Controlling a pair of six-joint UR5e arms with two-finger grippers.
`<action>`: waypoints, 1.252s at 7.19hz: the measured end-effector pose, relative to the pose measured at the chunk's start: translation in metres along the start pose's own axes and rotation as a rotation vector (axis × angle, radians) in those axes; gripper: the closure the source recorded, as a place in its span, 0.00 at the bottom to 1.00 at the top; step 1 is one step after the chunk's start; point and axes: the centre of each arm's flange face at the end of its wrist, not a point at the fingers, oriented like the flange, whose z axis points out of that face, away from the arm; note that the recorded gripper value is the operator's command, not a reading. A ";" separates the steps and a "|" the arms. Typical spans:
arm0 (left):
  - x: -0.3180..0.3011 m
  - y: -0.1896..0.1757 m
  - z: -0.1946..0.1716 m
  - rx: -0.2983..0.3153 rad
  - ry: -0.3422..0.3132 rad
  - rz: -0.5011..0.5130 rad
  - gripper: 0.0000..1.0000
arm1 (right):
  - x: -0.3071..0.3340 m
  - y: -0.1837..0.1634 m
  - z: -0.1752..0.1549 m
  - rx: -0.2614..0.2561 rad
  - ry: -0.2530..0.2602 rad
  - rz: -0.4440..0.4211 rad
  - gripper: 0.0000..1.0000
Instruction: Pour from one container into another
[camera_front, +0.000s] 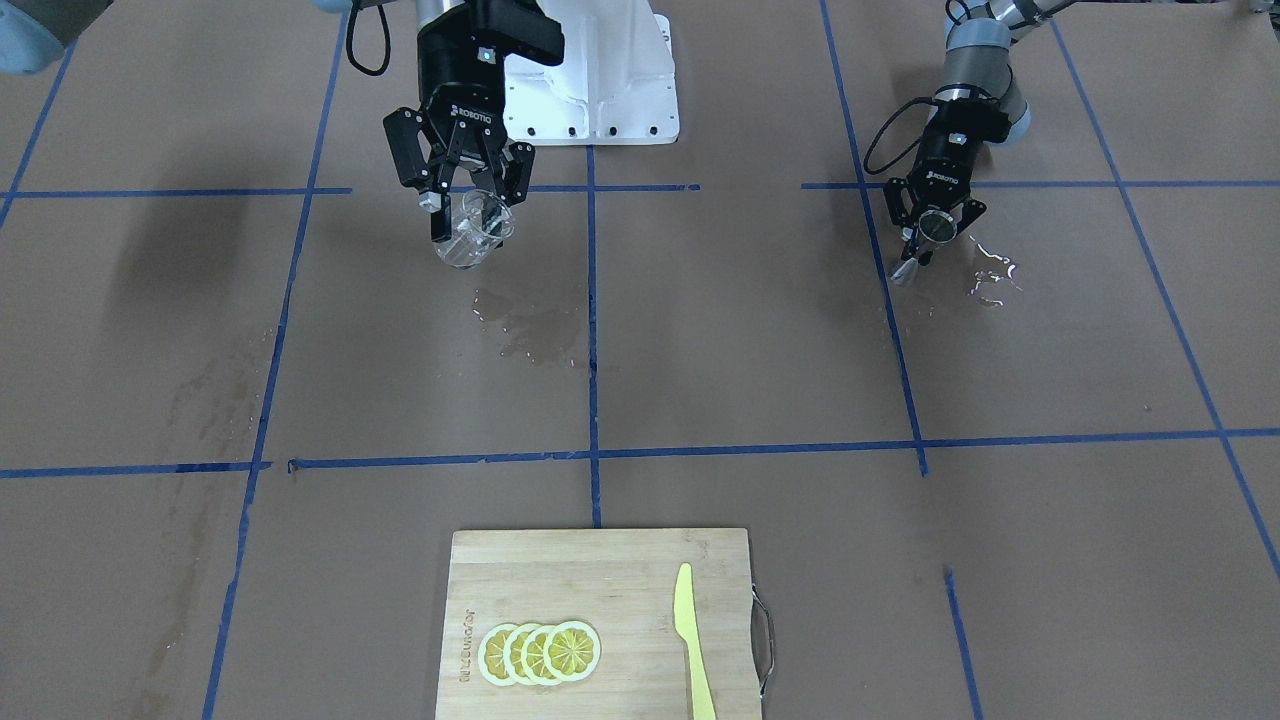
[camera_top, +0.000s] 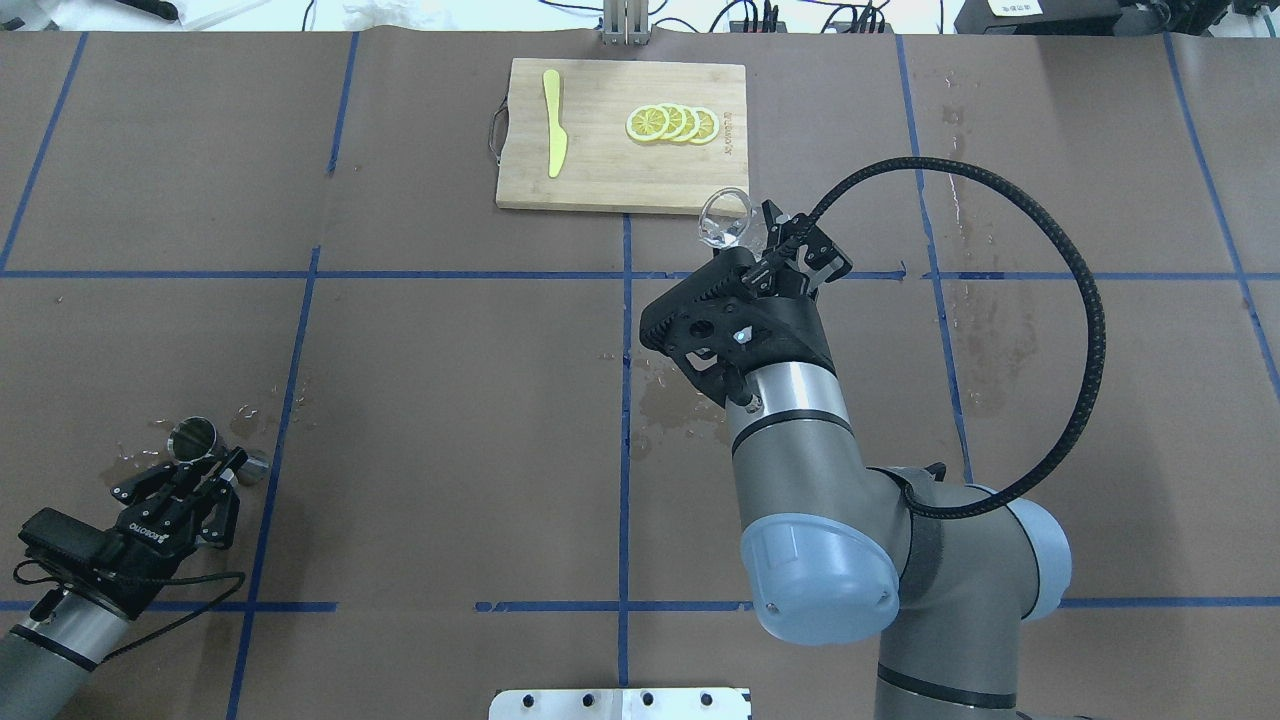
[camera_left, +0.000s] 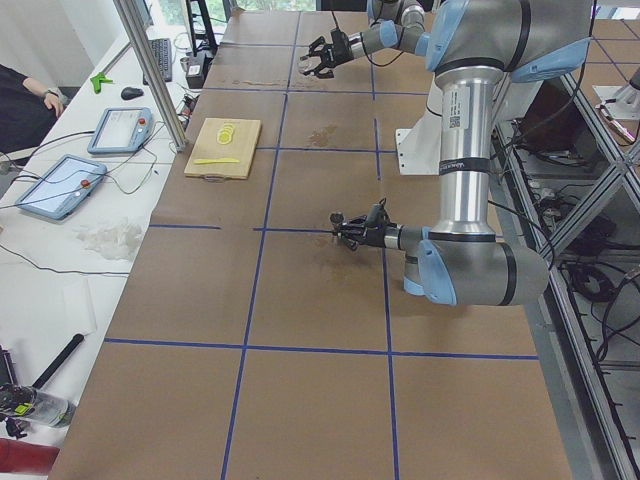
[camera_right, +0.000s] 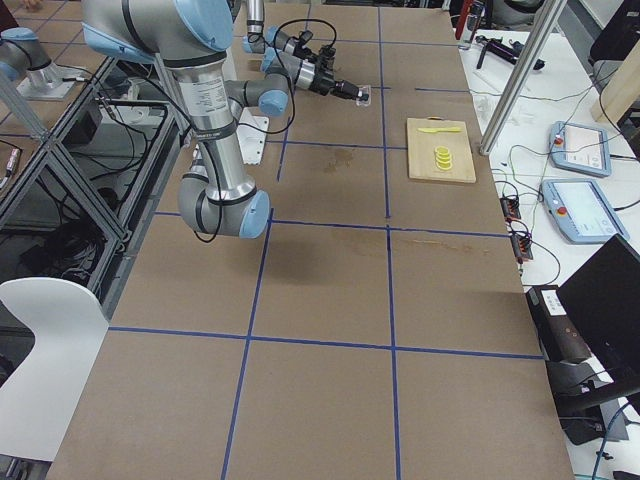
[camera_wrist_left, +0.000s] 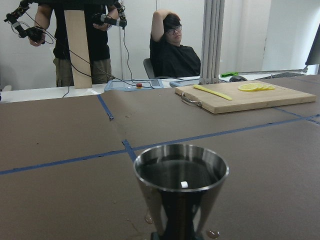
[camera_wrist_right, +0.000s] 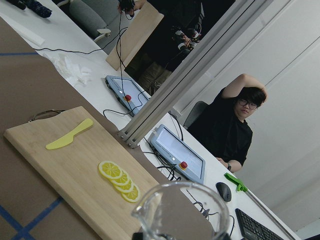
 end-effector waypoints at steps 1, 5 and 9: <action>0.000 0.000 0.000 0.000 0.000 0.000 0.43 | 0.000 0.000 0.000 0.000 0.000 0.001 1.00; 0.000 -0.001 0.000 0.002 0.001 -0.003 0.00 | 0.000 0.000 0.000 0.000 0.000 0.001 1.00; 0.003 -0.016 -0.002 0.037 0.001 -0.050 0.00 | 0.000 0.000 0.000 0.001 0.000 0.001 1.00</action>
